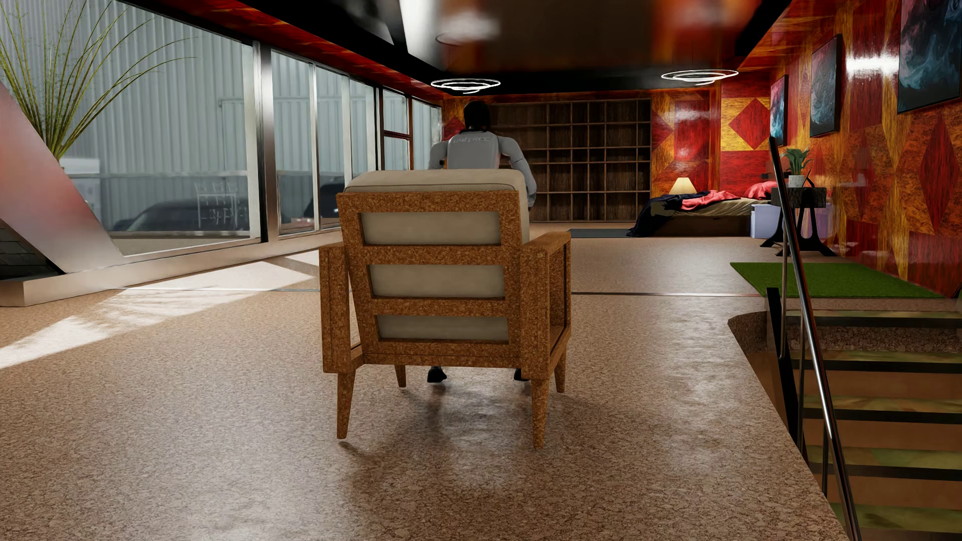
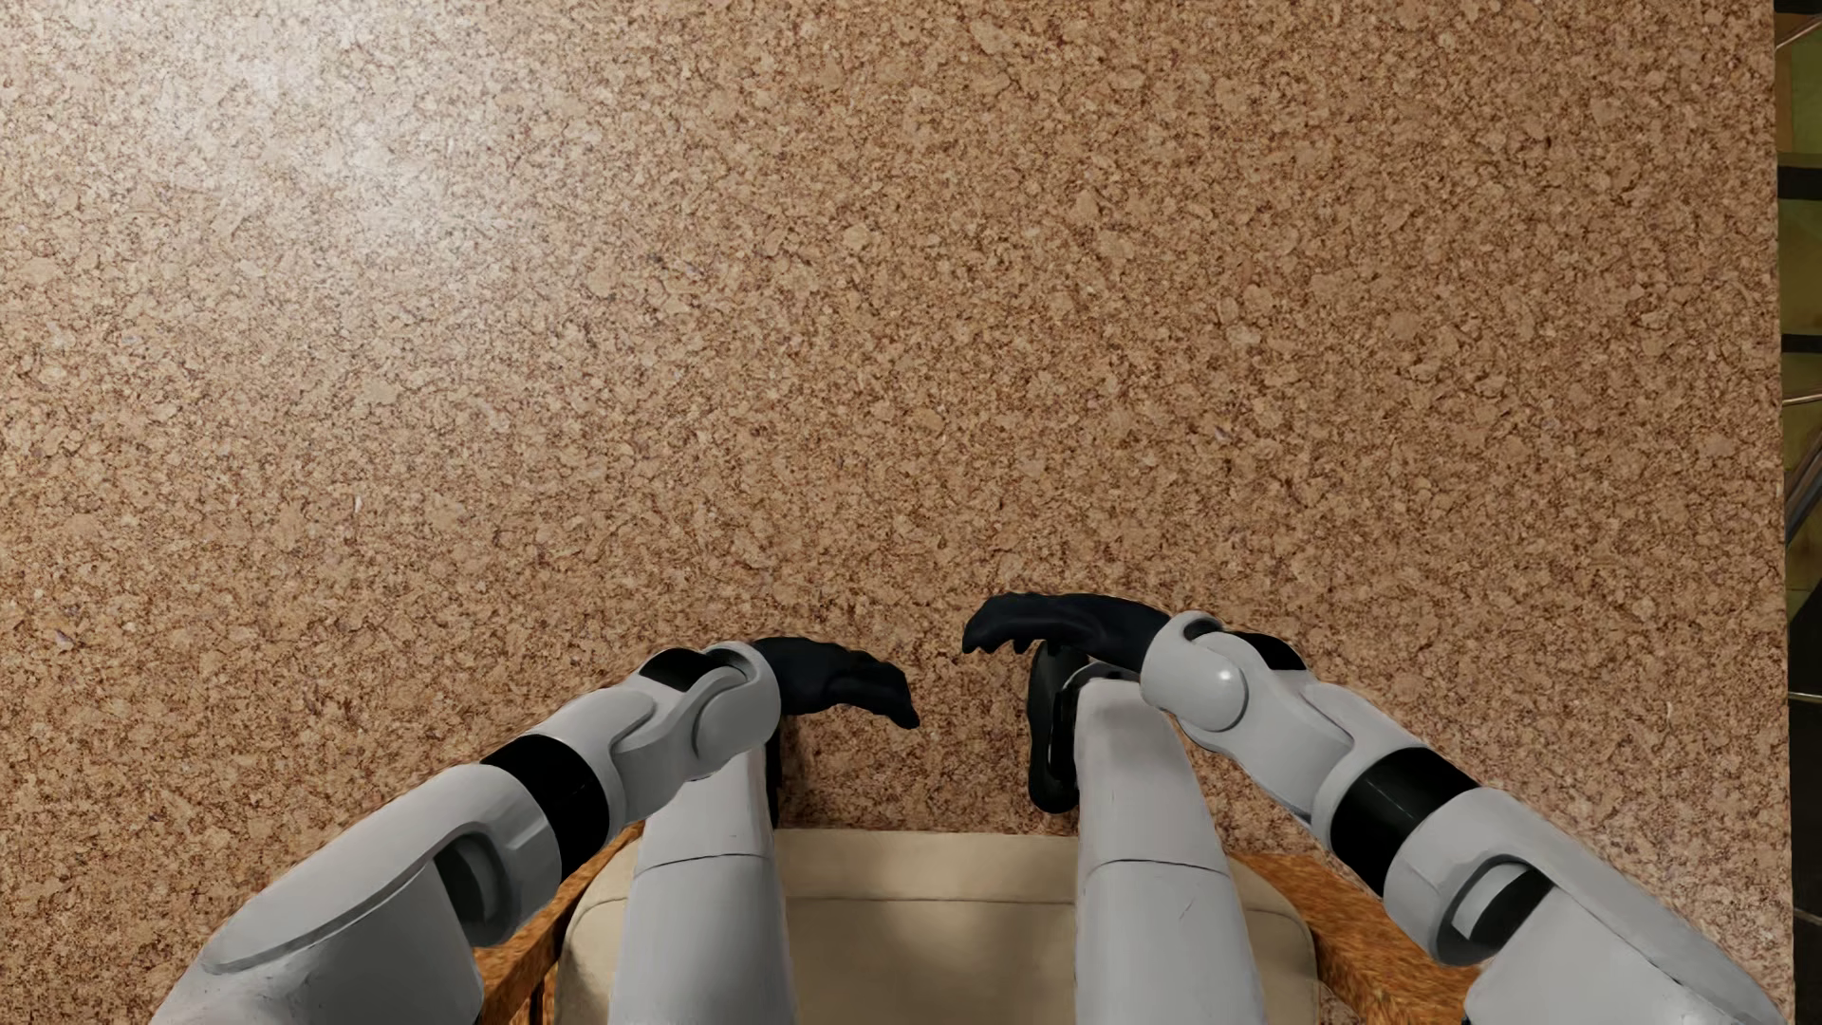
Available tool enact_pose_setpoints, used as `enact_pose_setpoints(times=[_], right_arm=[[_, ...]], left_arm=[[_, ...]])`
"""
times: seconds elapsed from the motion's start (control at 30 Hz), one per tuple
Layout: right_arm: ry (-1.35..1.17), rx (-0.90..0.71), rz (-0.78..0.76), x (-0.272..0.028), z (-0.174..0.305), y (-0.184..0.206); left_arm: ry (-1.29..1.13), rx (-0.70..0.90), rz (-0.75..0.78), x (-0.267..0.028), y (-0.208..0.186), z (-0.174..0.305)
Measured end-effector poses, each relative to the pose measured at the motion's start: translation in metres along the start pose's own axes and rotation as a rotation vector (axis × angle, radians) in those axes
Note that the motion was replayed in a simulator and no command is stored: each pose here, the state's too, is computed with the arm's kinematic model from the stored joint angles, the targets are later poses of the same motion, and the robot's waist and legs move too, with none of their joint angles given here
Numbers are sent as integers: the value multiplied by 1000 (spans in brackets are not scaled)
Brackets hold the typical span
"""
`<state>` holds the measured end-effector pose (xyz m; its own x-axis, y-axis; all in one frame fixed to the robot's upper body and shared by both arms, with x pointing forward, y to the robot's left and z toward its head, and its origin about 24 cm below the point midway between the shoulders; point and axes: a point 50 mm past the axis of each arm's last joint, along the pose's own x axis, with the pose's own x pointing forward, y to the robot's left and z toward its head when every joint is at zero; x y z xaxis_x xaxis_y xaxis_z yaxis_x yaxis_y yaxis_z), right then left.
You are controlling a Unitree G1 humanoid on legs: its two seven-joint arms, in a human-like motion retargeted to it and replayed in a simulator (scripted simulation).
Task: Sit on the chair
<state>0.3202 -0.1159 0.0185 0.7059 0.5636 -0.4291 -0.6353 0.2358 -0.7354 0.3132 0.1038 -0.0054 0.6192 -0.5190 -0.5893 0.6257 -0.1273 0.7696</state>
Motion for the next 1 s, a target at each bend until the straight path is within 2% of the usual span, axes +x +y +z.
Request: enact_pose_setpoints(times=[0.07,0.13,0.27,0.4,0.53,0.63,0.8,0.9,1.0], right_arm=[[-145,-129,-95,-9,25,-32],[-280,-227,-209,-21,53,-63],[-534,-298,-428,-61,100,-105],[-722,-313,-579,-107,129,-125],[-826,-308,-643,-131,145,-128],[-795,-296,-650,-131,139,-127],[-617,-260,-584,-107,108,-120],[-450,-150,-557,-89,68,-102],[-296,49,-621,-81,27,-79]], left_arm=[[-87,161,82,-4,31,14],[-162,275,238,-16,65,25],[-376,408,512,-61,116,55],[-527,436,694,-105,137,74],[-575,433,772,-130,144,78],[-530,398,793,-131,143,70],[-376,270,771,-110,134,43],[-233,73,739,-86,110,12],[-80,-229,797,-67,78,-14]])
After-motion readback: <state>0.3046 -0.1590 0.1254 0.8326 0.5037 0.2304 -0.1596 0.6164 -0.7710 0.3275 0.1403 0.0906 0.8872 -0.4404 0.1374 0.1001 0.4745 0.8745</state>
